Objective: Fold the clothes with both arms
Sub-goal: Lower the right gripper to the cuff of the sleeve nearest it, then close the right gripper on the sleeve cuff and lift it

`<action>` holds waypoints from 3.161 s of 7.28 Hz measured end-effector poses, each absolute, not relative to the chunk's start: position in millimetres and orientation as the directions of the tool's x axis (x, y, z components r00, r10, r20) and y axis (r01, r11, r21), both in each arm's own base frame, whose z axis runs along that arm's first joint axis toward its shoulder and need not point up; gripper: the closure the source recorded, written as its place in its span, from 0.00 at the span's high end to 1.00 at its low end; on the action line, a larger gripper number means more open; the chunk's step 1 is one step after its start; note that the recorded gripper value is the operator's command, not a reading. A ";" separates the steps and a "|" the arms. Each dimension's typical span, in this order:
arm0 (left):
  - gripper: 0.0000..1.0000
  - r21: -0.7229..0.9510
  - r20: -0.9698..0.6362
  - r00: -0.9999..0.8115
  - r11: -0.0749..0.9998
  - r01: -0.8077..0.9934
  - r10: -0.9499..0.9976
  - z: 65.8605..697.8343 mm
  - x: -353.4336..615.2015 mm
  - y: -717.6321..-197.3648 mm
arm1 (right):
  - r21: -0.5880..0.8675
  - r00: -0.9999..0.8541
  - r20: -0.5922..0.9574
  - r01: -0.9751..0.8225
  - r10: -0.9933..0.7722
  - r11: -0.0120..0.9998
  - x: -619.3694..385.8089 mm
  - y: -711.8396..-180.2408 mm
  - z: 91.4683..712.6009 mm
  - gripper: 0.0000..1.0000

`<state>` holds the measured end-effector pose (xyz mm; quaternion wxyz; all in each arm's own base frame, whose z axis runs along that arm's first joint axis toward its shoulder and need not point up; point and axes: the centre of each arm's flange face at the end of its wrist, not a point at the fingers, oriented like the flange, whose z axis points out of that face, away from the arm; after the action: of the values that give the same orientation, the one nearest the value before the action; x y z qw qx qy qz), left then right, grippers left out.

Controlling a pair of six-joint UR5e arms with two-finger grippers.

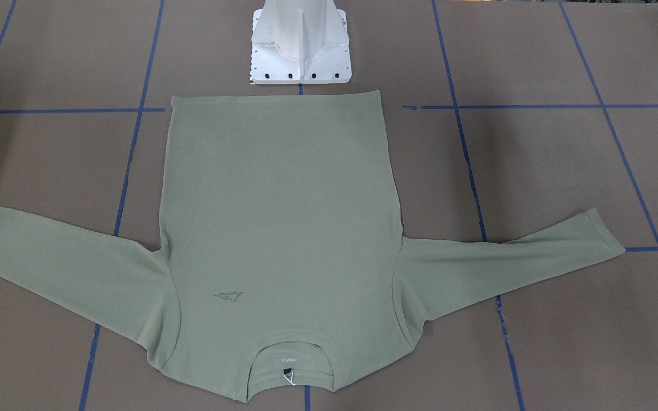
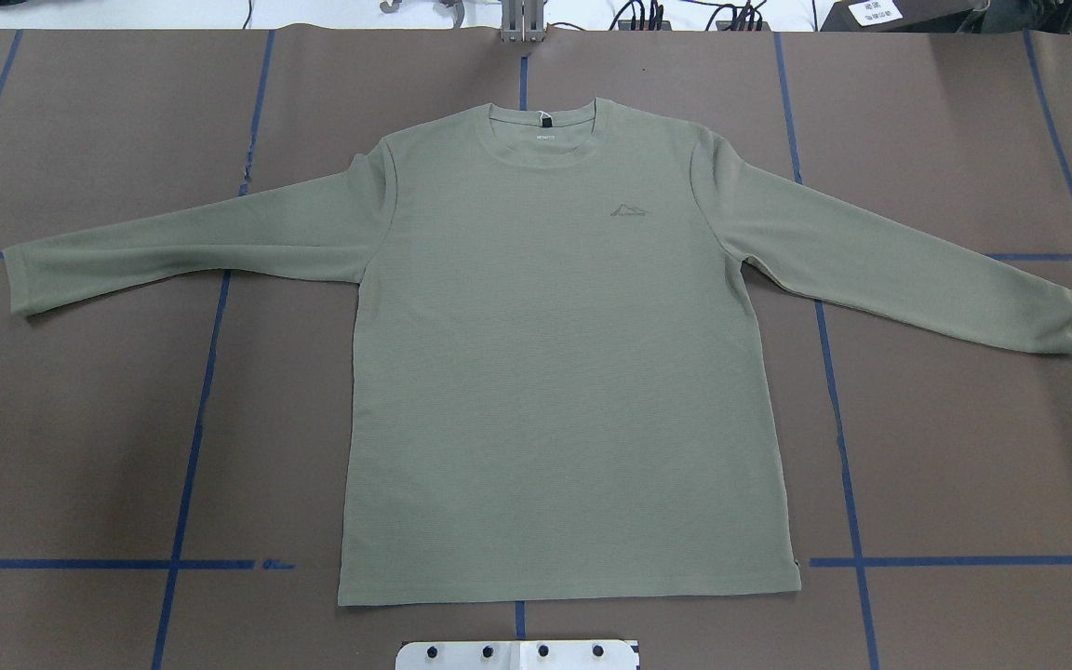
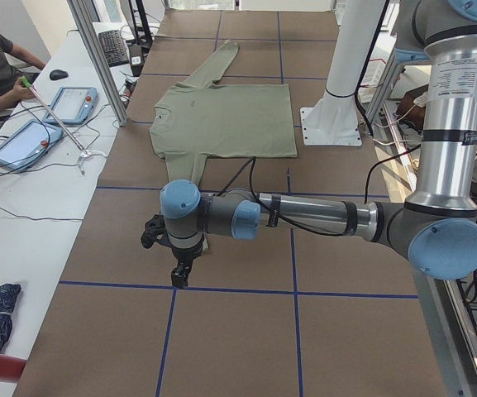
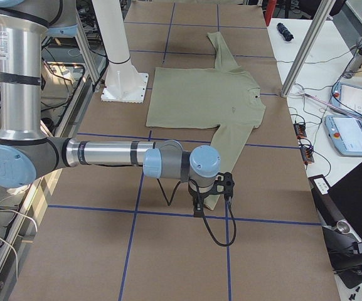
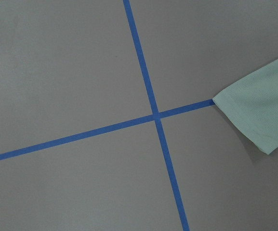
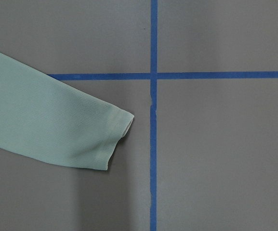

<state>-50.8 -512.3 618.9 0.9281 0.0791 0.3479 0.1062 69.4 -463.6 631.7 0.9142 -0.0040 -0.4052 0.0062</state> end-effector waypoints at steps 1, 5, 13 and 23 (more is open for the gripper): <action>1.00 0.220 -0.630 0.735 0.965 -0.142 0.252 619.4 -50.8 -512.1 | -0.012 0.671 0.742 -0.008 0.014 1.000 69.4 -466.3 627.9 1.00; 1.00 0.262 -0.621 0.732 0.954 -0.142 0.280 601.8 -48.0 -526.4 | 0.019 0.677 0.735 0.030 -0.034 0.999 42.4 -477.8 616.2 1.00; 1.00 0.435 -0.587 0.703 0.889 -0.144 0.401 600.7 -32.3 -549.8 | 0.126 0.689 0.717 0.012 -0.099 0.992 -60.8 -480.7 689.3 1.00; 1.00 0.455 -0.582 0.698 0.879 -0.146 0.417 616.2 -31.4 -548.0 | 0.089 0.705 0.701 0.062 -0.107 0.994 -114.0 -505.7 718.6 0.16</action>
<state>-31.4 -548.0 616.2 0.9016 0.1906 0.3556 0.1560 -114.0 -505.7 718.6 0.9228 0.0294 -0.3813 -0.0457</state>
